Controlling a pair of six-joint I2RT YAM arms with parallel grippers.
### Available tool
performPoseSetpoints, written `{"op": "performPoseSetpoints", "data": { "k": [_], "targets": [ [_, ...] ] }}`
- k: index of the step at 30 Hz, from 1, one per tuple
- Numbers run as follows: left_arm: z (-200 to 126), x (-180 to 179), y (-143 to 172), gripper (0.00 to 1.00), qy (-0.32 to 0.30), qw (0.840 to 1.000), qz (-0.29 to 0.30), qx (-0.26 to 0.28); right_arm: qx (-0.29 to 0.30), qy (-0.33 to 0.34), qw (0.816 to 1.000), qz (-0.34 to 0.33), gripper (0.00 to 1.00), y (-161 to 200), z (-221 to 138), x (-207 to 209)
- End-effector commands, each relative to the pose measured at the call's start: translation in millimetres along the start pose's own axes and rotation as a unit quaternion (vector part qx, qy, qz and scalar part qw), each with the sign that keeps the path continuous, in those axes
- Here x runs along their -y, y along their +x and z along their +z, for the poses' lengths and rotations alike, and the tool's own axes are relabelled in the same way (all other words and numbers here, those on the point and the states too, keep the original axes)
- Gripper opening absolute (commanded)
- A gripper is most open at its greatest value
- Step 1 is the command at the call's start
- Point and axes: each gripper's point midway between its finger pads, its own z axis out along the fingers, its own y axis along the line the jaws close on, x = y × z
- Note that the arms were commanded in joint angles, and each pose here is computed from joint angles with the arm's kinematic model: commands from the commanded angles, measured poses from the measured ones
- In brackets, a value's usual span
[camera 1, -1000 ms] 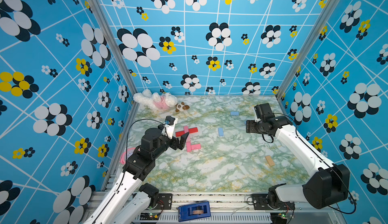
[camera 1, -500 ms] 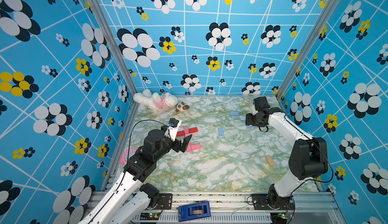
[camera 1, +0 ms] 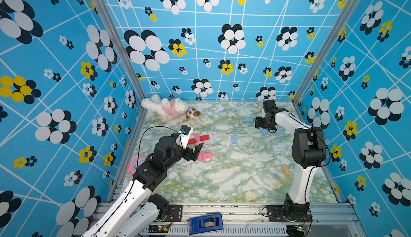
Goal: Assemble the letter t with building blocks
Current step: Pick up the building block from the center of the board.
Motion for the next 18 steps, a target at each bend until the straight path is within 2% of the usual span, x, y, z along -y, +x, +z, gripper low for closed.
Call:
{"op": "performPoseSetpoints", "data": {
  "k": [1, 18],
  "targets": [
    [-2, 3, -8, 0.99, 0.005, 1.000, 0.010, 0.005, 0.006, -0.003, 1.000, 0.011, 0.75, -9, 0, 7],
    [1, 0, -5, 0.99, -0.004, 1.000, 0.017, -0.001, -0.012, -0.023, 1.000, 0.012, 0.70, -1, 20, 8]
  ]
}}
